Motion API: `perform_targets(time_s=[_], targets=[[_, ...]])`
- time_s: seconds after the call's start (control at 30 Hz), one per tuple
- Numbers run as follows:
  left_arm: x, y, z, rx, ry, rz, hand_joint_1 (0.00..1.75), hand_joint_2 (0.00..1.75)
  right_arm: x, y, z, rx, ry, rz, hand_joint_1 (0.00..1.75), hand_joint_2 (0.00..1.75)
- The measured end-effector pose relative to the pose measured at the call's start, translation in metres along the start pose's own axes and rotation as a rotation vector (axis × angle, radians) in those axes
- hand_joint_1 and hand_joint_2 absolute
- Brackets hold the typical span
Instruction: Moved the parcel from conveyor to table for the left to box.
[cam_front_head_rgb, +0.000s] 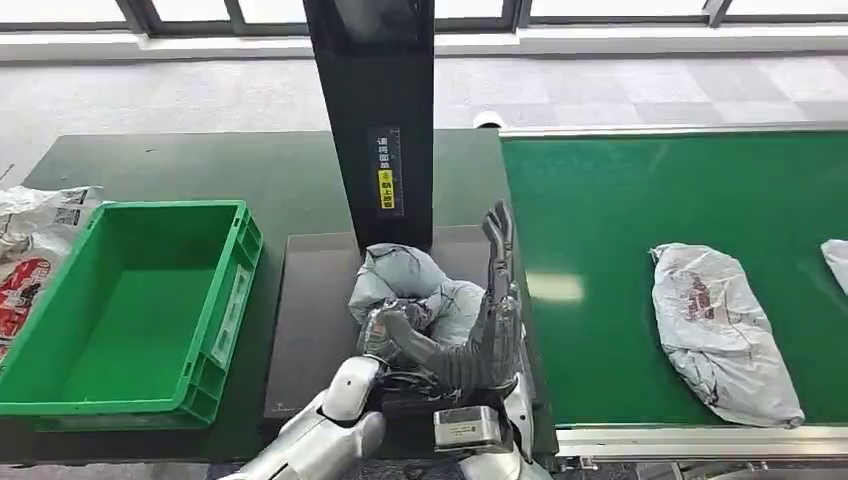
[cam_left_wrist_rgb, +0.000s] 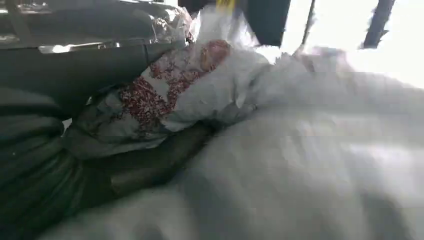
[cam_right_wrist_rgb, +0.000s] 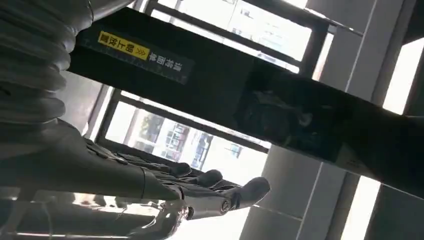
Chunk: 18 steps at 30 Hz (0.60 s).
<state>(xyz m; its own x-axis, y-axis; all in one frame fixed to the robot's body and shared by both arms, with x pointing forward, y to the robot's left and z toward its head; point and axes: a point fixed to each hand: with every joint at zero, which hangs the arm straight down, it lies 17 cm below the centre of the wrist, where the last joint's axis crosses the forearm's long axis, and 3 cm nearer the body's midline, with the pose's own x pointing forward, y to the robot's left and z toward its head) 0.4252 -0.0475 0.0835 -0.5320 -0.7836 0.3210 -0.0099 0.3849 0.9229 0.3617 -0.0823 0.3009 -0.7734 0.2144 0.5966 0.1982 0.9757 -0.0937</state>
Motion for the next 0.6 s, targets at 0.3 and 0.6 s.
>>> perform_targets(time_s=[0.3,0.6], targets=[[-0.105,0.217,0.027,0.648,0.097,0.026,1.75,1.75,-0.015,0.000,0.007,-0.010,0.049,0.004,0.00,1.75],[-0.171,0.342,0.105,0.980,0.206,-0.169,1.75,1.75,-0.018,0.002,0.013,-0.005,0.063,0.012,0.00,1.75]])
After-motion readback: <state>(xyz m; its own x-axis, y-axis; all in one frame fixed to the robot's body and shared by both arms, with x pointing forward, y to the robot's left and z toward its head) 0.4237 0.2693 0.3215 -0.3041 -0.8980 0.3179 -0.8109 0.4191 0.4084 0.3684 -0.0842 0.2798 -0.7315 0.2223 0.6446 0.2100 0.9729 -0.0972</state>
